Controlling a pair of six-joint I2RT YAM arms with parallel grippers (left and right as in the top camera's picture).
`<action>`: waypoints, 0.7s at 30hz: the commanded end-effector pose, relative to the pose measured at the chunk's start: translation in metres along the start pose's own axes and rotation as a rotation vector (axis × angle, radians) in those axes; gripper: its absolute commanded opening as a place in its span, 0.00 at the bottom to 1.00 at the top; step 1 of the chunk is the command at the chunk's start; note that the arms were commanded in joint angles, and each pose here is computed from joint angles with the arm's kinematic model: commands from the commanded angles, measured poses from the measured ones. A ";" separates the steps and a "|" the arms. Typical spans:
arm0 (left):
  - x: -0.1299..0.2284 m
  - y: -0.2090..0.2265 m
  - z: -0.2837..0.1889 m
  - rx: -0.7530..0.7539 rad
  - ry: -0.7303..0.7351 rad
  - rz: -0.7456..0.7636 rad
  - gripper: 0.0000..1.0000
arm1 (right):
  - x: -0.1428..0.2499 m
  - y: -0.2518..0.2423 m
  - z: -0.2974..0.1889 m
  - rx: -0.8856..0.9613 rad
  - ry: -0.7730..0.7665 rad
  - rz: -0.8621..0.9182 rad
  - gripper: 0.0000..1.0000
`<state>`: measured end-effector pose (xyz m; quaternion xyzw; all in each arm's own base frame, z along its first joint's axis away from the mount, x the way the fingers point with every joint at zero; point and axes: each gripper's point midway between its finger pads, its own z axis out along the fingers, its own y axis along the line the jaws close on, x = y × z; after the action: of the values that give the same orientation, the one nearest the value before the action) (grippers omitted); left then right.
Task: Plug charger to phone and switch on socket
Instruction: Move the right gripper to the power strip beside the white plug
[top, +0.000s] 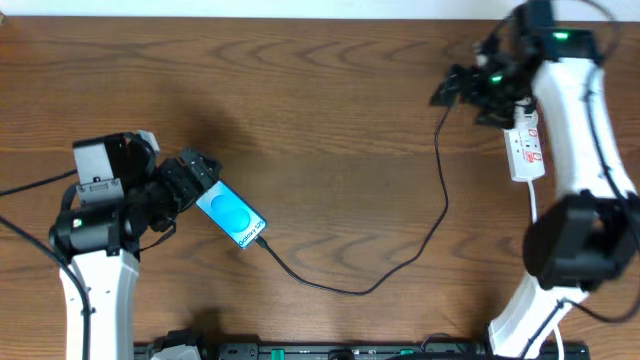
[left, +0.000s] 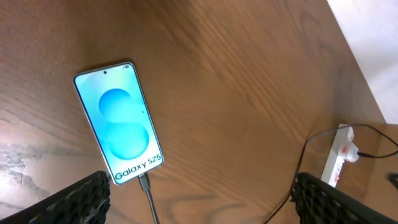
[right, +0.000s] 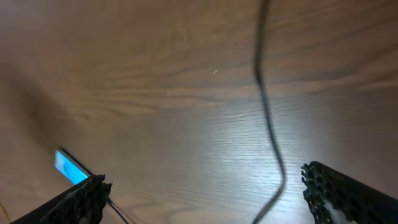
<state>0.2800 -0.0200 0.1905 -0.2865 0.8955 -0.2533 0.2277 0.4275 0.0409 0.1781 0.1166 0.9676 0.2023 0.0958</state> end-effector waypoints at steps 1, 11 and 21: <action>0.004 0.004 -0.002 -0.018 0.005 0.014 0.94 | -0.009 -0.022 -0.056 0.070 -0.147 0.055 0.99; 0.010 0.008 -0.003 -0.032 0.027 0.005 0.94 | -0.027 -0.116 -0.097 0.266 -0.261 0.162 0.99; 0.011 0.008 -0.003 -0.034 0.030 0.004 0.94 | -0.030 -0.157 -0.067 0.135 -0.150 0.024 0.99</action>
<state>0.2688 -0.0221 0.1858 -0.2932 0.8995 -0.2504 0.2055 0.4036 -0.1318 0.1980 0.1870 0.9622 0.0998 0.1712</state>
